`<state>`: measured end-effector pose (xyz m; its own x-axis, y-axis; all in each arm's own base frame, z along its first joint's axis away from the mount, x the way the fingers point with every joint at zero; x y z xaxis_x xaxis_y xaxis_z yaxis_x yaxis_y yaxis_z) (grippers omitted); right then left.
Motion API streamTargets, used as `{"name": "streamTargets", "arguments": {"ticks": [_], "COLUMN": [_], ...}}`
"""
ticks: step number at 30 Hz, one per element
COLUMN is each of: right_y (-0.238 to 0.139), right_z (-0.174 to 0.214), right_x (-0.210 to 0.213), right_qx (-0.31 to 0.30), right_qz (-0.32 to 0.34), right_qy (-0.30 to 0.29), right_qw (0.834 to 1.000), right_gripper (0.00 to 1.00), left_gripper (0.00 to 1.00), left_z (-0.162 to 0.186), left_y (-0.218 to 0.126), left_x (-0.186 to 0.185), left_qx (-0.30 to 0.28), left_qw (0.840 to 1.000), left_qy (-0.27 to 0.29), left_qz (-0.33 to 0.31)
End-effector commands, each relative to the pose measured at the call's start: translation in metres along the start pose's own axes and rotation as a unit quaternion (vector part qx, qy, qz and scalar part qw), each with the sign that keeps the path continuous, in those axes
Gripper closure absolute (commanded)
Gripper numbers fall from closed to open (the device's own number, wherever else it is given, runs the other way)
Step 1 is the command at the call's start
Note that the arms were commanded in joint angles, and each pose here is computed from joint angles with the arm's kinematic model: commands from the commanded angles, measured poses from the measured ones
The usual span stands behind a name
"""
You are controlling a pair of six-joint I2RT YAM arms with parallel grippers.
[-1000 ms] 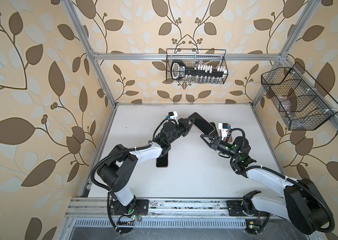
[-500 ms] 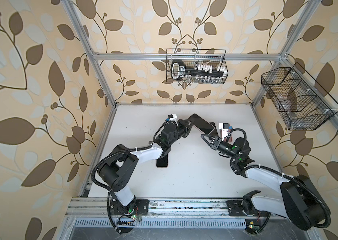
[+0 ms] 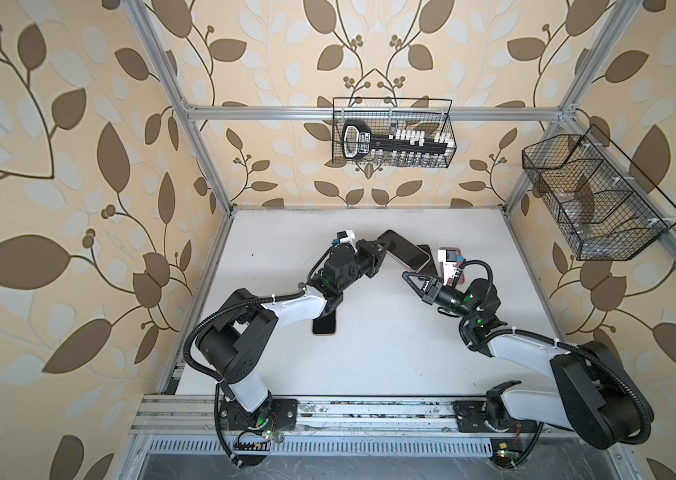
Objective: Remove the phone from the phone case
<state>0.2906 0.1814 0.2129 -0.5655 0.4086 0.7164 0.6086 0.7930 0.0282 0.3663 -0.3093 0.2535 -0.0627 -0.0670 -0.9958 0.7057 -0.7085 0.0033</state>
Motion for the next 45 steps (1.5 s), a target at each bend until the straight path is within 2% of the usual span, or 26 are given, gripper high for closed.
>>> {"name": "streamTargets", "arguments": {"ticks": [1, 10, 16, 27, 31, 36, 41, 45], "right_y": [-0.007, -0.01, -0.008, -0.004, -0.005, -0.009, -0.014, -0.02], "right_z": [0.011, 0.003, -0.008, -0.017, -0.017, -0.015, -0.014, -0.02], "right_x": [-0.032, -0.028, -0.019, -0.006, -0.002, 0.005, 0.015, 0.017], "right_qx": [0.0, -0.006, 0.006, 0.03, 0.043, 0.076, 0.108, 0.117], "right_qz": [0.066, 0.06, 0.05, 0.03, 0.024, 0.02, 0.006, 0.007], "right_qy": [0.013, 0.008, -0.006, -0.012, -0.017, -0.043, -0.063, -0.073], "right_qw": [0.998, 0.998, 0.999, 0.999, 0.999, 0.996, 0.992, 0.99], "right_gripper": [0.98, 0.97, 0.89, 0.68, 0.53, 0.4, 0.36, 0.32], "left_gripper": [1.0, 1.0, 1.0, 1.0, 1.0, 1.0, 1.0, 1.0], "left_z": [0.023, 0.025, 0.026, 0.026, 0.024, 0.014, 0.0, -0.005], "left_y": [-0.01, -0.005, 0.0, 0.002, 0.002, 0.003, 0.001, 0.001], "left_x": [-0.083, -0.078, -0.063, -0.051, -0.051, -0.049, -0.048, -0.053], "left_qx": [0.048, 0.058, 0.066, 0.065, 0.064, 0.068, 0.066, 0.086], "left_qw": [0.99, 0.99, 0.991, 0.993, 0.994, 0.993, 0.993, 0.989], "left_qy": [-0.009, 0.005, 0.012, 0.03, 0.049, 0.062, 0.082, 0.12], "left_qz": [0.136, 0.13, 0.112, 0.09, 0.079, 0.07, 0.051, 0.034]}}
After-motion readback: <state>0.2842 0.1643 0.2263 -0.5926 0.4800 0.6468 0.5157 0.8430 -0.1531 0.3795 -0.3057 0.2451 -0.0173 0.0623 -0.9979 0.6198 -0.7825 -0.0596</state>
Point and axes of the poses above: each gripper's point midway between its finger pads, its own y axis out along the fingers, its own x axis along the line the jaws close on, z = x × y, the point moved 3 cm from there along -y, back along the fingers, and after that the axes turned 3 degrees about -y, right-handed, at the moved point
